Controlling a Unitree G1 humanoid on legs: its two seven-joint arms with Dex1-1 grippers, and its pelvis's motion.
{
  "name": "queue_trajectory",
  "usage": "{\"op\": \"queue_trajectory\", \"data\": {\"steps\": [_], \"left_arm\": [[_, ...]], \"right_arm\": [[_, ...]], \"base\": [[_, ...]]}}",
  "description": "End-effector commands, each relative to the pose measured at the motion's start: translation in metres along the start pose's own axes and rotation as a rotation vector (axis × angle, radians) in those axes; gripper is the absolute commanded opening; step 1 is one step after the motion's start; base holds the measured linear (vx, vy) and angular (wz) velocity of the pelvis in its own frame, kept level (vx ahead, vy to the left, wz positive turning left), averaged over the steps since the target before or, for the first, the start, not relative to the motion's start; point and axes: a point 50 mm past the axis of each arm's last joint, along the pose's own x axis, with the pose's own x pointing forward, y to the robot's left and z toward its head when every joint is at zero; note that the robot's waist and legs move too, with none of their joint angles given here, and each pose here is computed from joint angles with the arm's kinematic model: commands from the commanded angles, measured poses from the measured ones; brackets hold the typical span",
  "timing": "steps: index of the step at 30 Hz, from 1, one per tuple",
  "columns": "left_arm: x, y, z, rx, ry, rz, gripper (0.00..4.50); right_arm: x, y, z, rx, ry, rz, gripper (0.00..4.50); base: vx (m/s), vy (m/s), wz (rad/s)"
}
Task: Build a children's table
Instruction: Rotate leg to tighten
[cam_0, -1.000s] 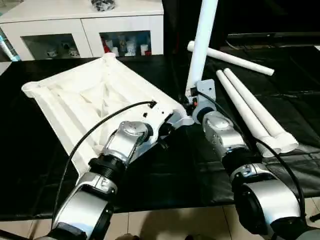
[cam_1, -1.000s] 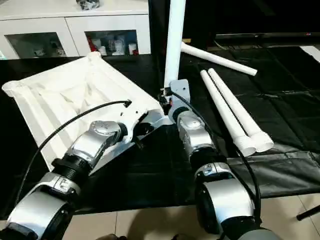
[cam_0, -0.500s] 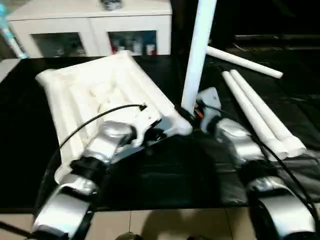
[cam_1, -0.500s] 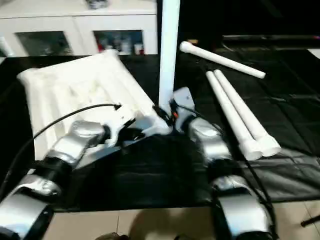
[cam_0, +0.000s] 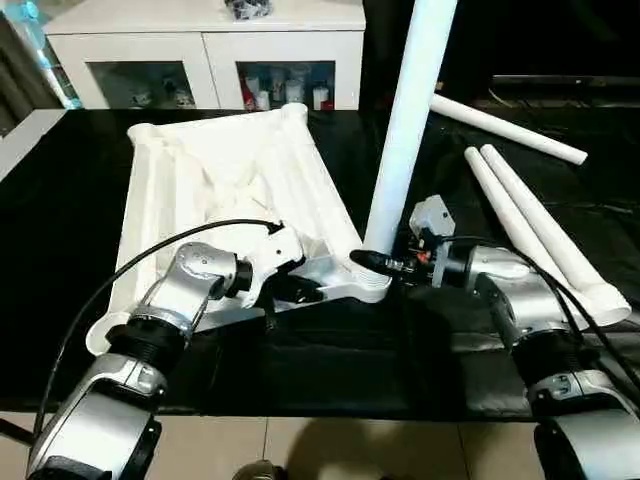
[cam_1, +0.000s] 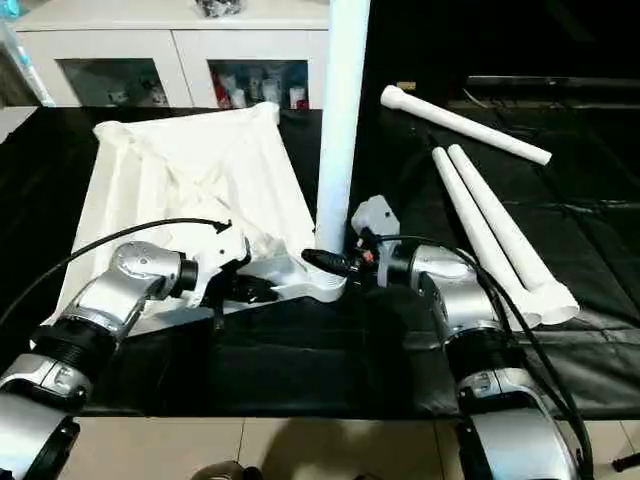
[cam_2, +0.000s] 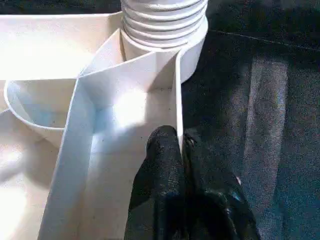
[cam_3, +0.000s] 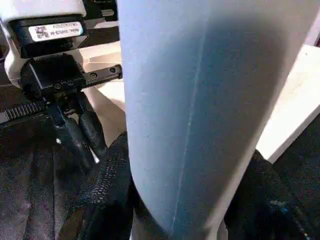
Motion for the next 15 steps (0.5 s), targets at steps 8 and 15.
{"op": "queue_trajectory", "data": {"steps": [8,15], "left_arm": [[-0.0095,0.0049,0.0317,0.145,-0.089,-0.046,0.00],[-0.0083,0.0043,0.0318,0.148,-0.088,-0.048,0.00]], "right_arm": [[-0.0132,0.0195,-0.0495,0.130,0.233,0.101,1.91],[-0.0147,0.0217,-0.0514,0.120,0.258,0.121,1.91]], "base": [[0.000,0.000,0.00],[0.000,0.000,0.00]]}}
